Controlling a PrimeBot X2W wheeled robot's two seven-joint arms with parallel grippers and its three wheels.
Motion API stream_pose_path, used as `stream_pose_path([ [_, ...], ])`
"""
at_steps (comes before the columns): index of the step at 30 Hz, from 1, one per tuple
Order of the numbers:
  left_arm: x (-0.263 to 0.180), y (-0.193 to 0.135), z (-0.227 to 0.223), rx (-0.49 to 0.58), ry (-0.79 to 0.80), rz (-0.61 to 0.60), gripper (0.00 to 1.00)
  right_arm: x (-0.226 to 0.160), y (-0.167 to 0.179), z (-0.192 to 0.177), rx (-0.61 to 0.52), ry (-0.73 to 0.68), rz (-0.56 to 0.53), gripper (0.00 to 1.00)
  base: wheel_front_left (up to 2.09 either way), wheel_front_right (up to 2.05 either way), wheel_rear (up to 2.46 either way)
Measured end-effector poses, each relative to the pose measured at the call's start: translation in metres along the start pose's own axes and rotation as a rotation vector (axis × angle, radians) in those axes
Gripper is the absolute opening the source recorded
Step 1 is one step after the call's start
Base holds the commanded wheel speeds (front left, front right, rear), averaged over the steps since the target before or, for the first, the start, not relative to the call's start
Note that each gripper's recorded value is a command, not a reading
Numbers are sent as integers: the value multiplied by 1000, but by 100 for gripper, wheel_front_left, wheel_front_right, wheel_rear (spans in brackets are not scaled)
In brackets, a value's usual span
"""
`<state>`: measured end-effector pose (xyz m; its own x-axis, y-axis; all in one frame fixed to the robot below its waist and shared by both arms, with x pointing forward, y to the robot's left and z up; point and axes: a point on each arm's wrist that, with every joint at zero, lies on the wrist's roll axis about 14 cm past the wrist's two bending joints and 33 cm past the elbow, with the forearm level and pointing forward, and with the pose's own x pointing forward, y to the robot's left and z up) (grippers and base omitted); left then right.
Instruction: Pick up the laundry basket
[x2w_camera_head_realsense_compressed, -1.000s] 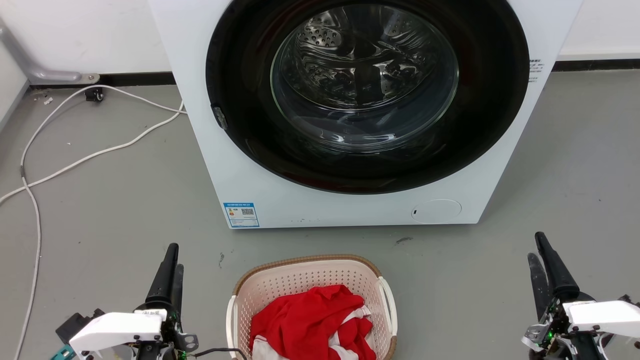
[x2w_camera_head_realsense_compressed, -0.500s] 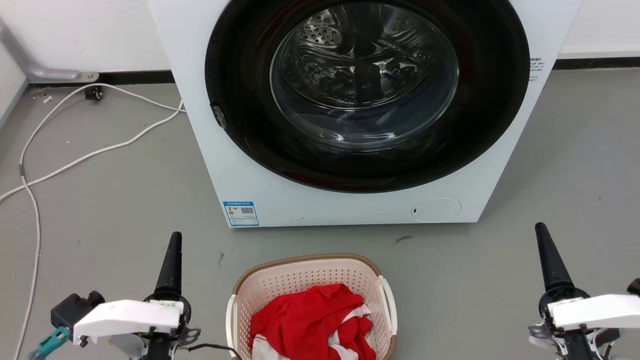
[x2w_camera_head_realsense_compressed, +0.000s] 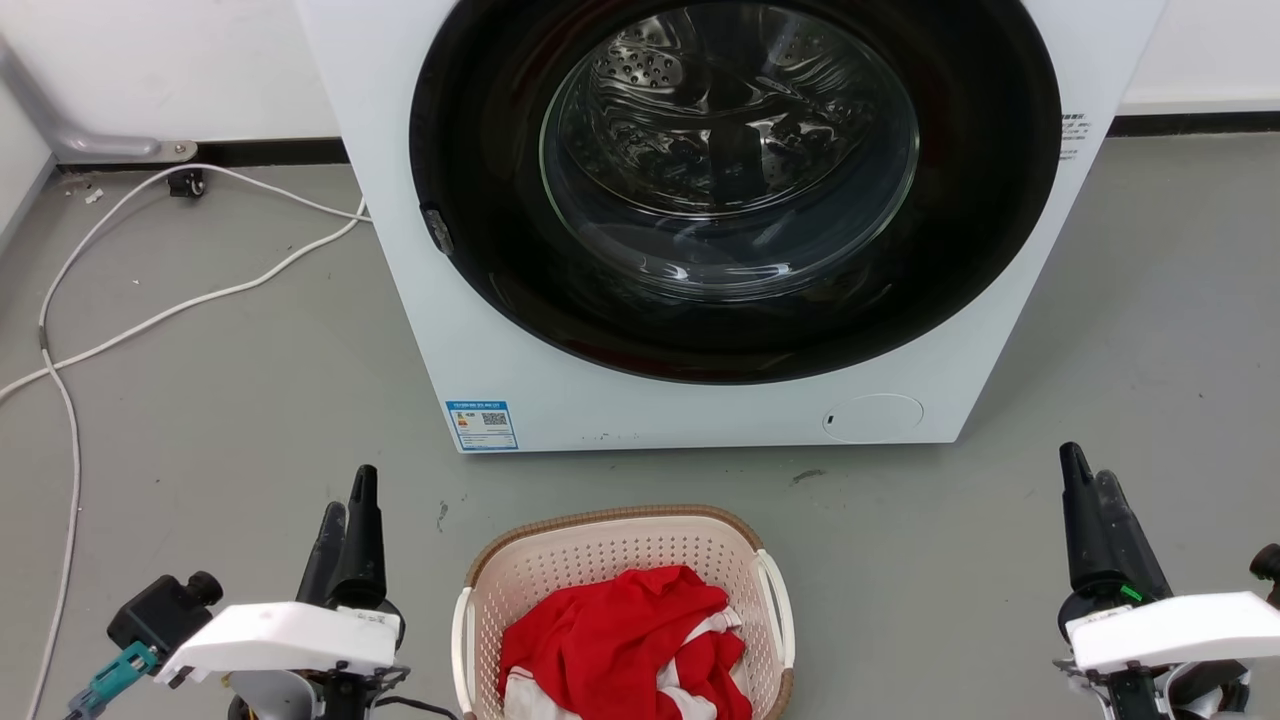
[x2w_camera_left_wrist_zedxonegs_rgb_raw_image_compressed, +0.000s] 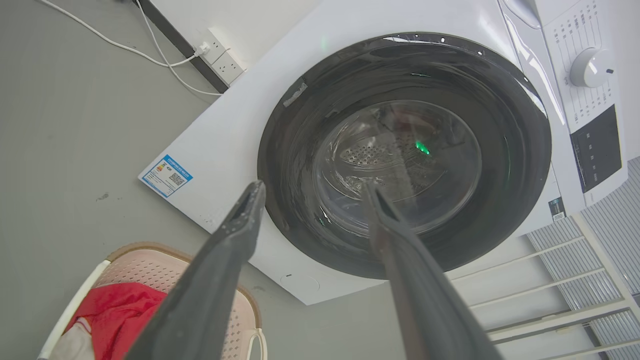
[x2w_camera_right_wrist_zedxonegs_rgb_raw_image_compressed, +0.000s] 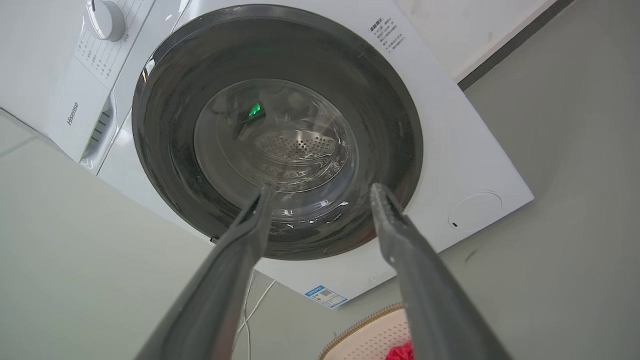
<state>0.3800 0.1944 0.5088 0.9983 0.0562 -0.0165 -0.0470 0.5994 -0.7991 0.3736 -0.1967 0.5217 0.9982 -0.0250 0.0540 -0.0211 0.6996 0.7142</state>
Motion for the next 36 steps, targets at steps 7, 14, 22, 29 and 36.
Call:
stream_pose_path([
  [7,0,-2,-1,102,-8,-5,100,-2,3,2,-109,-11,14,100,0,0,0],
  [14,0,-6,4,204,-36,-14,100,-2,10,2,-218,-20,39,100,0,0,0],
  [22,-2,-9,8,313,-61,-30,100,-4,15,2,-329,-31,62,100,0,0,0],
  [29,-3,-11,7,405,-67,-50,100,-4,22,0,-429,-34,92,100,0,0,0],
  [36,-6,-11,5,484,-67,-59,100,-7,23,-3,-523,-29,103,100,0,0,0],
])
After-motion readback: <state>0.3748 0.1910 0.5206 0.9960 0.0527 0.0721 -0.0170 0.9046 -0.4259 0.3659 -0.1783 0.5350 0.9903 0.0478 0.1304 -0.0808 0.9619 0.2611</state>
